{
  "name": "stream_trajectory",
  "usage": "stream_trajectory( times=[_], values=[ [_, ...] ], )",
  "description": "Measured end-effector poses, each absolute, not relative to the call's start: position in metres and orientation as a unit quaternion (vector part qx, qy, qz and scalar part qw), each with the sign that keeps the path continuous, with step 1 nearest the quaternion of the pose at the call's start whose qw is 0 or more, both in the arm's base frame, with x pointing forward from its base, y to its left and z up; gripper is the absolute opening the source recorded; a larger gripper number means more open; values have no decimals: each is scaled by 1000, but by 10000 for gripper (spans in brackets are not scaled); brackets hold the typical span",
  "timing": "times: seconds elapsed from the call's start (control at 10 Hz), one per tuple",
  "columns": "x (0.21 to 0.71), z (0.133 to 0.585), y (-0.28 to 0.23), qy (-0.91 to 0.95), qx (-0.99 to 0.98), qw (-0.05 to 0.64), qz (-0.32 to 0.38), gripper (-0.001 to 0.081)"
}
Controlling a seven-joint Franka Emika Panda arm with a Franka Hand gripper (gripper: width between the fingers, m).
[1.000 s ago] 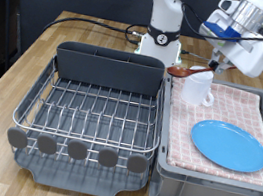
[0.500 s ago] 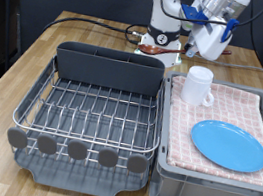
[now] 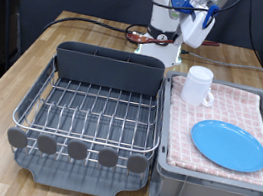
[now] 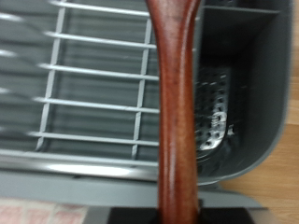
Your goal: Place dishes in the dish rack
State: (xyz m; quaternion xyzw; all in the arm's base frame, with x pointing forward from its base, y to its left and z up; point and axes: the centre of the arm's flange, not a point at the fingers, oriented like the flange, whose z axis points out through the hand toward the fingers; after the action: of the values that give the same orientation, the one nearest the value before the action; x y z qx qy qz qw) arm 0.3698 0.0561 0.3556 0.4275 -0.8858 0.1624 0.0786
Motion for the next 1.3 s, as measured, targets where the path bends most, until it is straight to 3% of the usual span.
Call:
stream_trajectory(
  times=[0.7, 1.0, 1.3],
  values=[
    [338, 349, 13, -910, 380, 86, 138, 91],
    [337, 346, -15, -915, 388, 51, 97, 91],
    [336, 344, -35, -916, 400, 8, 13, 91]
  ],
)
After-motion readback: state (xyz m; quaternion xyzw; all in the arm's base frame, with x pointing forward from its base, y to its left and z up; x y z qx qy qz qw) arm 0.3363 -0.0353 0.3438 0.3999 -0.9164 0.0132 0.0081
